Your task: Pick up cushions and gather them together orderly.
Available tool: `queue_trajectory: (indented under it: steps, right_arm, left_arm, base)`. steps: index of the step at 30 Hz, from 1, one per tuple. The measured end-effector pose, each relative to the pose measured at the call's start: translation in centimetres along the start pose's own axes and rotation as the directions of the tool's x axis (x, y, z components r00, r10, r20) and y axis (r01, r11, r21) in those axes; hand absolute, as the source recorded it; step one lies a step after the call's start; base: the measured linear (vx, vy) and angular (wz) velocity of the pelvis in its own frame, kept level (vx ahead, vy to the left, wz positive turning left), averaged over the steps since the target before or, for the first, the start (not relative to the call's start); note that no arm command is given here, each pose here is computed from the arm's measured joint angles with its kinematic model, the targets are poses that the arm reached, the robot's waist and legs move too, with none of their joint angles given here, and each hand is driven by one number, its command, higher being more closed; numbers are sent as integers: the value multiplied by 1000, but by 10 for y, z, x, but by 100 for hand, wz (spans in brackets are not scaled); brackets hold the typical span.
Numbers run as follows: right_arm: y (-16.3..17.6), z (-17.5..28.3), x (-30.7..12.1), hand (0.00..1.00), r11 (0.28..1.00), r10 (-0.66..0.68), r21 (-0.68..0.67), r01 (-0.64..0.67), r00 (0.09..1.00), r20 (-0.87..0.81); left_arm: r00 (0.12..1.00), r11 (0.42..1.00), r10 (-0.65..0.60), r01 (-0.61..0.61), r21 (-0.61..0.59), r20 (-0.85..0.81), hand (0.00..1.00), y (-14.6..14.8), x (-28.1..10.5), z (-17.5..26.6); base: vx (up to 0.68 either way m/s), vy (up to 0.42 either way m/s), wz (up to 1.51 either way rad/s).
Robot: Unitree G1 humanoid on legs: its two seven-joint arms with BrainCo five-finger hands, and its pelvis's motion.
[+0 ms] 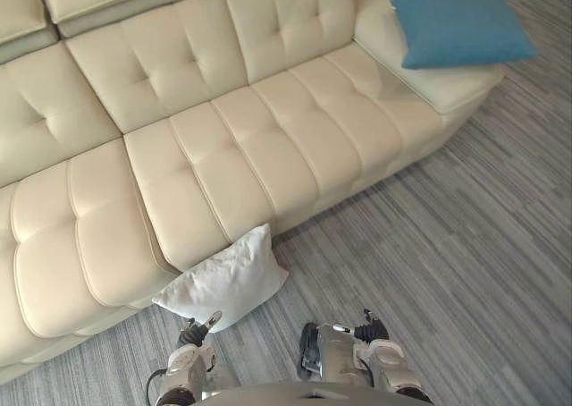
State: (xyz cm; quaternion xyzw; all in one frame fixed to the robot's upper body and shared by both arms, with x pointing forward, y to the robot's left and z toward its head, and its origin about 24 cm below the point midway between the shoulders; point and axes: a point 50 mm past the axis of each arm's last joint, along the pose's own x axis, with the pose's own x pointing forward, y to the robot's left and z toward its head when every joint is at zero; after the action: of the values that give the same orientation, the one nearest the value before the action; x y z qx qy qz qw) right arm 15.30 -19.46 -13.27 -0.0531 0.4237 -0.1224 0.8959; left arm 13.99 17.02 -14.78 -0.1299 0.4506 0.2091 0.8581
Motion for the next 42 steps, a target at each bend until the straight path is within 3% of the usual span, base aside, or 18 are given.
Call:
queue_trajectory:
  steps: [6, 12, 38, 42]
  right_arm:
    - [-6, -6, -1, 0, 996, -39, 77, 41, 999, -27]
    - [24, -12, -8, 0, 991, 25, 135, -18, 999, -48]
    - [29, -10, -8, 0, 998, 66, -18, -67, 998, -20]
    - [36, 15, -3, 0, 987, 104, -129, -96, 993, 59]
  left_arm:
    - [999, 1000, -17, 16, 24, 27, 0, -3, 0, 7]
    - [999, 996, 41, -42, 77, 12, 0, 23, 1, 3]
    - [1000, 985, 26, -26, 168, 7, 0, 23, 2, 1]
    - [998, 985, 14, -24, 171, 56, 0, 17, 5, 17]
  base:
    - [105, 164, 63]
    - [41, 130, 19]
    - [-51, -25, 14]
    - [-87, 51, 13]
